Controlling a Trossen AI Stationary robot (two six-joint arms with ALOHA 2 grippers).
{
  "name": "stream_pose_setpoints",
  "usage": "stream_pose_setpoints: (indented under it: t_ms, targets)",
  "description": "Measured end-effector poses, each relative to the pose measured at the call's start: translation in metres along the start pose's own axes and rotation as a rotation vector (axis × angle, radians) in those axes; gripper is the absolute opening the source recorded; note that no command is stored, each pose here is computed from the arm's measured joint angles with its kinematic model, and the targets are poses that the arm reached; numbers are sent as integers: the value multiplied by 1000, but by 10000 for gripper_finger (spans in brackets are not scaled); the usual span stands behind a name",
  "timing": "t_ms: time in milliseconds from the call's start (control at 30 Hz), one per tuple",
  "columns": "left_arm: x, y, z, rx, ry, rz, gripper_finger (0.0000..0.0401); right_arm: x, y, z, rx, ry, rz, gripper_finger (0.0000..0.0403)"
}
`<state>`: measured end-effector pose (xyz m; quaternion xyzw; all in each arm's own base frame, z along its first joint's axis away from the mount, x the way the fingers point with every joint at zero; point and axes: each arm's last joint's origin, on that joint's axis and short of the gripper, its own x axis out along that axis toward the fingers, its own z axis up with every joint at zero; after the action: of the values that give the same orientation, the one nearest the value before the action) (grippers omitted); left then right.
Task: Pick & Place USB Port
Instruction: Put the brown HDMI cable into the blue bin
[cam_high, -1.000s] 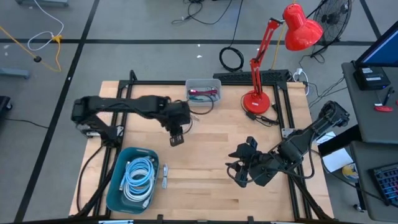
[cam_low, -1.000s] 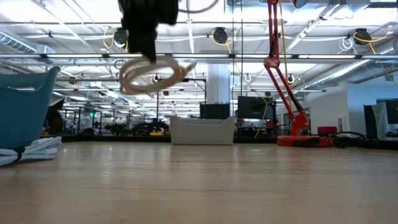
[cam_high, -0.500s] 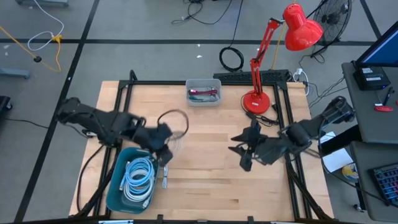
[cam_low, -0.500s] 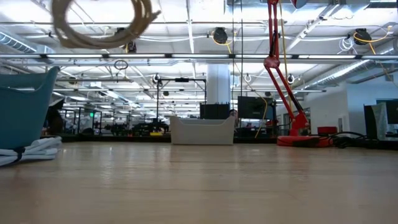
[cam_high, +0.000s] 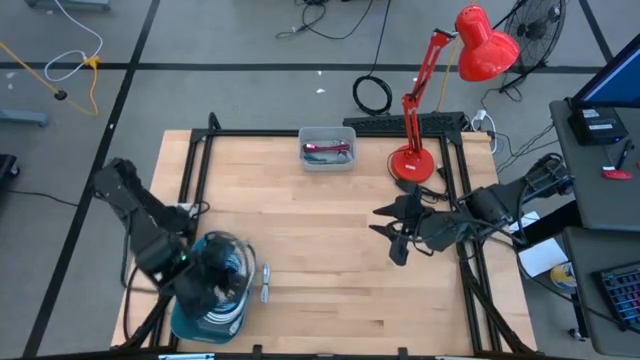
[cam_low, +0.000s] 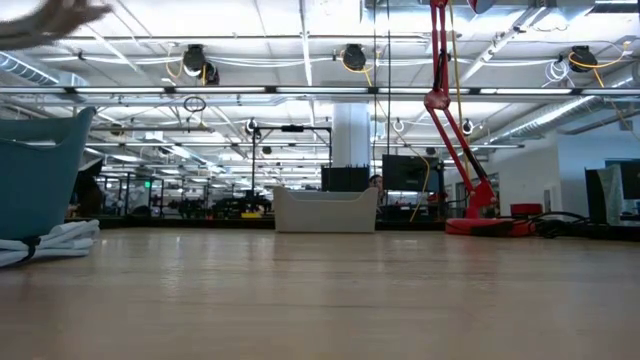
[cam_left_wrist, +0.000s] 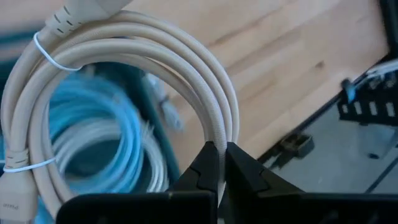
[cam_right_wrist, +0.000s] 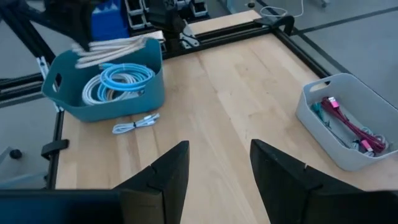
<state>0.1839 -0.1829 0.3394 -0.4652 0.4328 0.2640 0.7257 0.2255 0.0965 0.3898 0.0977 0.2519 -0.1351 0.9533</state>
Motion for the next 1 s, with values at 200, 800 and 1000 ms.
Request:
stream_pose_setpoints:
  t_ms: [200, 800, 1000]
  targets:
    - [8, 2, -31, -56, 65, 44, 9, 3, -5, 3, -5, -3, -21, 162]
    - [28, 10, -82, -112, 99, 139, 9, 4, -4, 5, -13, -13, 4, 162]
    - [38, 22, -88, -111, 81, 175, 9, 4, -3, 7, -26, -28, 20, 162]
